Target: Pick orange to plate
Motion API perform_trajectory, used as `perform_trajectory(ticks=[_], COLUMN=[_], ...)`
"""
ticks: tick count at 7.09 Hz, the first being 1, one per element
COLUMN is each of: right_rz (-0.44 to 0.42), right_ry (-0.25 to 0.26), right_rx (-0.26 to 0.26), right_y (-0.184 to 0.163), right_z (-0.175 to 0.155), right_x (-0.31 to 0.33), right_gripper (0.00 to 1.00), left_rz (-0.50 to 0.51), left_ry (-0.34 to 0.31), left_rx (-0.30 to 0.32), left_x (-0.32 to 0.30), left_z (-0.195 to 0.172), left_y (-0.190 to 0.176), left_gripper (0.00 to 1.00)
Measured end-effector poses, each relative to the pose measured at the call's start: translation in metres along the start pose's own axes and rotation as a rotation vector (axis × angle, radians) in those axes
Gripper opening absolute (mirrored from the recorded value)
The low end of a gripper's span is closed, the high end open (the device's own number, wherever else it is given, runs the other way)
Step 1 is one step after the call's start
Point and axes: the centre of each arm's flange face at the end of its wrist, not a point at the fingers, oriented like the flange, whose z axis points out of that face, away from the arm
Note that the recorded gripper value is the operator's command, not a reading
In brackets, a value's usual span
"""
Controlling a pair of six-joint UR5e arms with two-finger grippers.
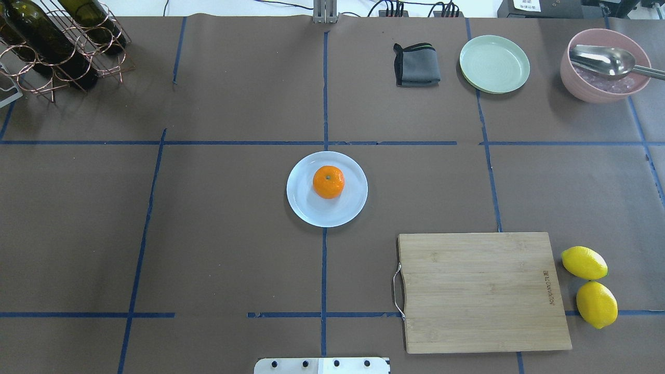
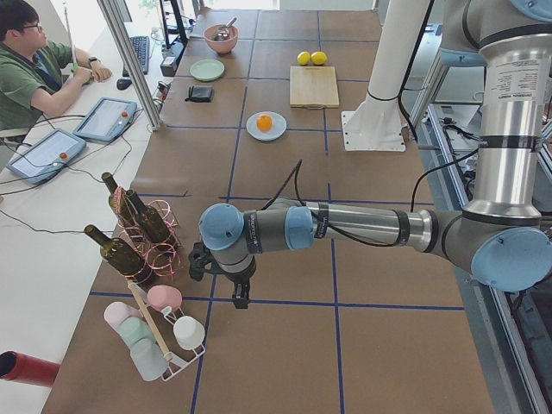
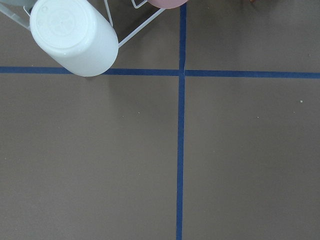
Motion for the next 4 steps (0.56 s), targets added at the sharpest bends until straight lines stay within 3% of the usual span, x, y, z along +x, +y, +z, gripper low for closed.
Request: perform_trajectory(ticks=[4], right_rz=[-0.002], right_ry=[0.001], right_rx=[0.003], right_y=[0.0007], right_z=[-0.0001], right_x=[-0.0001], right_gripper=[1.0], left_rz=[0.007], left_ry=[-0.001], left_rx=[0.006], left_x=[0.0013], left_z=[-0.0013], left_y=[-0.0011], left_gripper=[1.0])
